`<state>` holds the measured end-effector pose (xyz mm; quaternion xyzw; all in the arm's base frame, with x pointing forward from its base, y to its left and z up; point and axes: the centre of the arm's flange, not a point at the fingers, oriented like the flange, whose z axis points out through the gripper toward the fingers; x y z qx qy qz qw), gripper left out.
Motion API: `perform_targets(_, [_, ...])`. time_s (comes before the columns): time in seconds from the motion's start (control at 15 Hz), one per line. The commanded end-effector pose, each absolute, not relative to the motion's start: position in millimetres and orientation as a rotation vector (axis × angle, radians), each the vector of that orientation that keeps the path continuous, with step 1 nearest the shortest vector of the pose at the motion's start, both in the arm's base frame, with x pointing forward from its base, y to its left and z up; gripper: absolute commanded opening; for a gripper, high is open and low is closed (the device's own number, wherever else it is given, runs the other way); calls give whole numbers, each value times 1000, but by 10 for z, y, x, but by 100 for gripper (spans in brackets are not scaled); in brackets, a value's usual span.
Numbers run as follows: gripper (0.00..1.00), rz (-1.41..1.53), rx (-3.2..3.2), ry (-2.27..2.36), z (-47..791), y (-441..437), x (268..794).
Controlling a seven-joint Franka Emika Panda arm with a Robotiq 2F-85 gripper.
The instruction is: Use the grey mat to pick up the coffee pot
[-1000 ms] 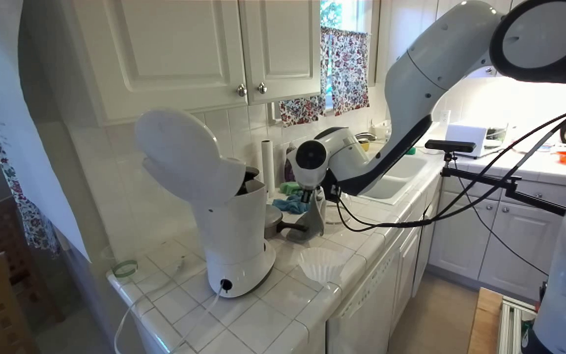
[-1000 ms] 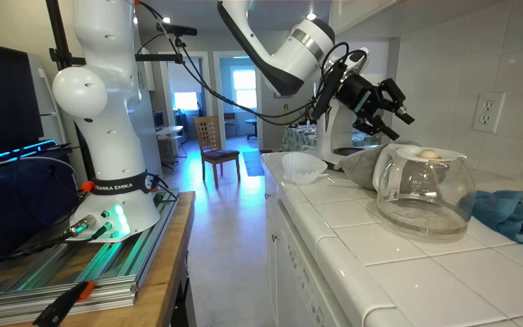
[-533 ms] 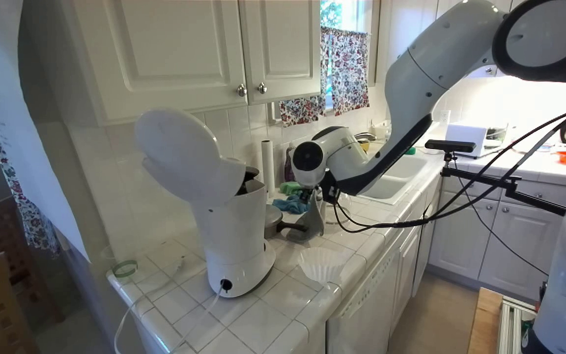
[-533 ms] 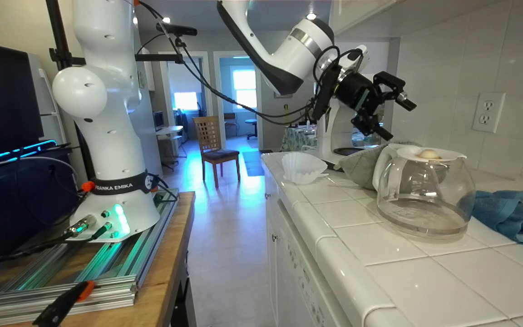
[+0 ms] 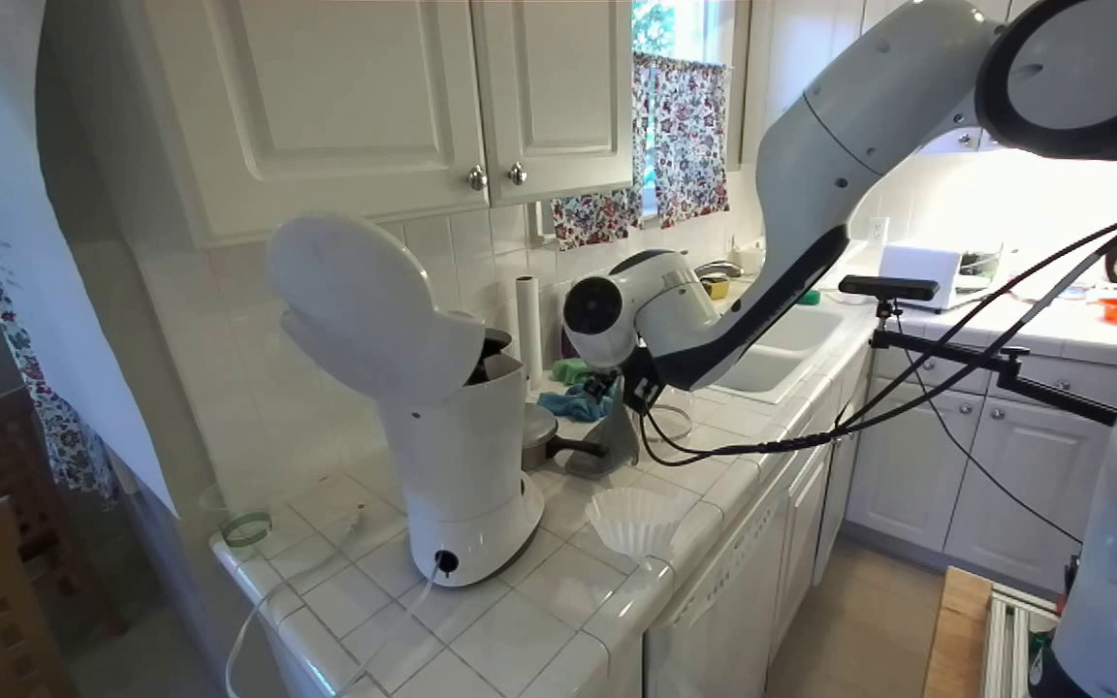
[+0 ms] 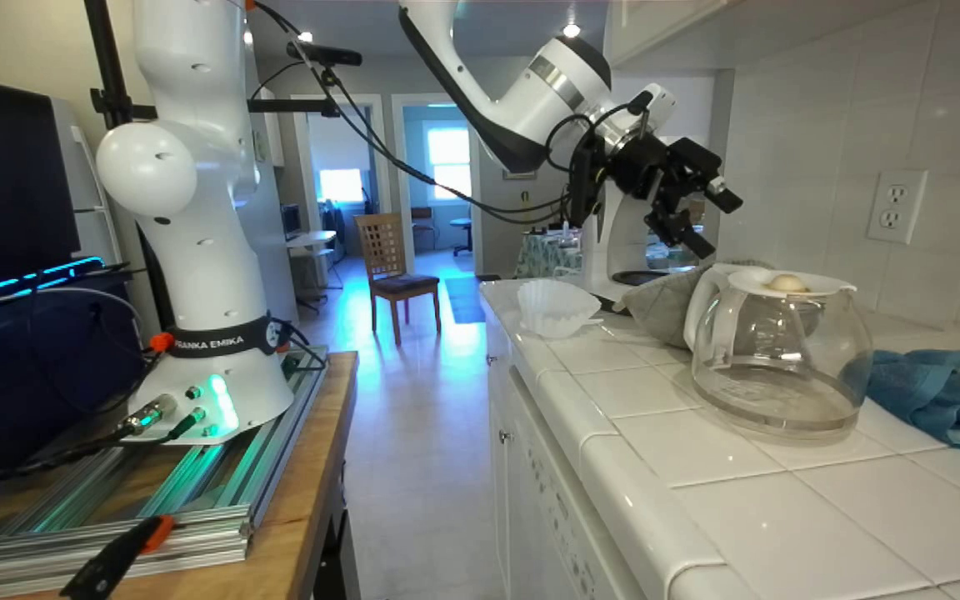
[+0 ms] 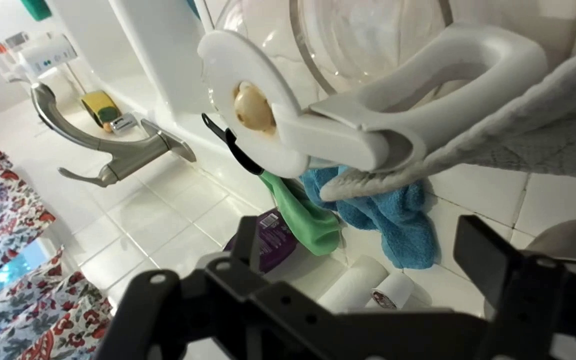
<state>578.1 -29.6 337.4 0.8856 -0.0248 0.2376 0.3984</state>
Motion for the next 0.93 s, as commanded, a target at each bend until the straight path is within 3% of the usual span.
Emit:
perform_targets(0.0, [100,618,2268,-197,3352,-289,5726])
perform_targets(0.87, [100,591,2295,-454,3262,-355,5706])
